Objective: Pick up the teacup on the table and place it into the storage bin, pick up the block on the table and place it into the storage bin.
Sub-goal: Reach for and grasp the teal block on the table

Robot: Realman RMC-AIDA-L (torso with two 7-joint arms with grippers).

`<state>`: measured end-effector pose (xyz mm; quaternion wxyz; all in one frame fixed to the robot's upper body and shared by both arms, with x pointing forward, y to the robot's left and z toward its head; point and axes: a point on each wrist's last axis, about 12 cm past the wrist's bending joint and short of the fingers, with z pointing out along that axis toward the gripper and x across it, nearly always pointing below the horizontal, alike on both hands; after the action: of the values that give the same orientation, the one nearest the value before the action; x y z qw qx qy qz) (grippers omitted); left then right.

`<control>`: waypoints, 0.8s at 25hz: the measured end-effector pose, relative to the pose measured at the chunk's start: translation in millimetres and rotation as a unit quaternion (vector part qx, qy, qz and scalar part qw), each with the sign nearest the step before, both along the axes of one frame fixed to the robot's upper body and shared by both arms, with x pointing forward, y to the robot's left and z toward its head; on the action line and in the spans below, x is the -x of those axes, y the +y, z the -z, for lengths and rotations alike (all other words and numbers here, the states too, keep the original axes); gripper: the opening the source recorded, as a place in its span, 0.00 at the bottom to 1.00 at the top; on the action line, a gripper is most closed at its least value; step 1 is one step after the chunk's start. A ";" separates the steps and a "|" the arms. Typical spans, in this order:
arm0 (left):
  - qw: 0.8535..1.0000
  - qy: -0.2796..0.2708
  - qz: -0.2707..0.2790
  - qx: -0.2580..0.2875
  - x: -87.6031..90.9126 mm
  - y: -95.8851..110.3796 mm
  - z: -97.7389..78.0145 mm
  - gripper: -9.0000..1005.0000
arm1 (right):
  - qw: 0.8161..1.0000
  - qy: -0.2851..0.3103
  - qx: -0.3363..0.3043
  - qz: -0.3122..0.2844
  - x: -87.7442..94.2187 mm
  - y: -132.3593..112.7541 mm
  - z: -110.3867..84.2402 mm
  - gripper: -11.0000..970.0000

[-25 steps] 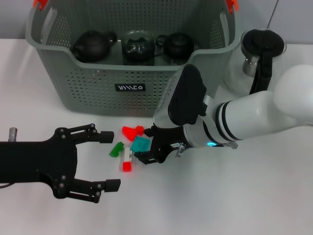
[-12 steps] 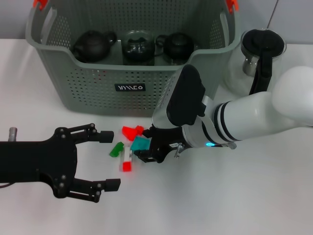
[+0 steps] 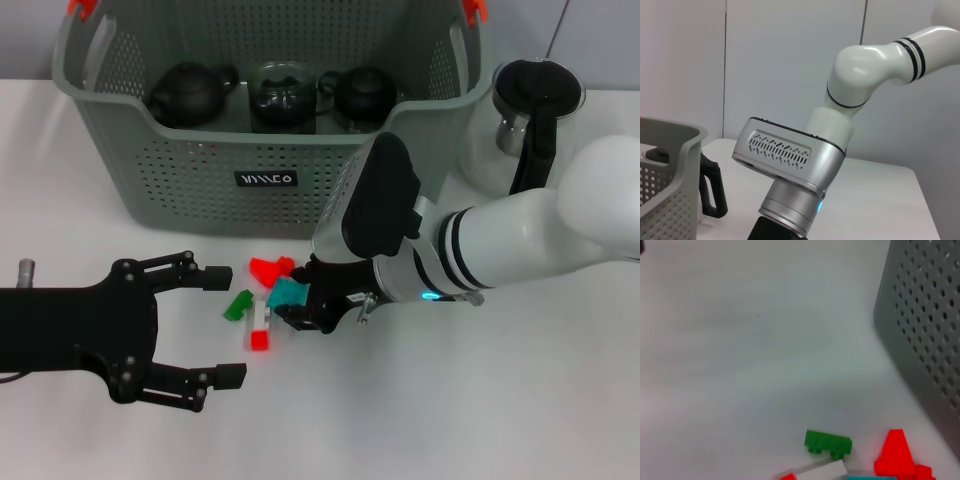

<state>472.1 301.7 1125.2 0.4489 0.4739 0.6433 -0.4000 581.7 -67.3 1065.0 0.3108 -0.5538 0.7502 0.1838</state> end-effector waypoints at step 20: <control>1.000 0.000 -0.001 0.000 -0.1 0.0 0.1 0.95 | 1.000 0.000 0.010 -0.005 0.0 -0.1 2.2 0.53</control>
<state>472.2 301.8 1125.2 0.4492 0.4736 0.6437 -0.3995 581.7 -67.4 1062.9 0.3042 -0.5606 0.7493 0.1782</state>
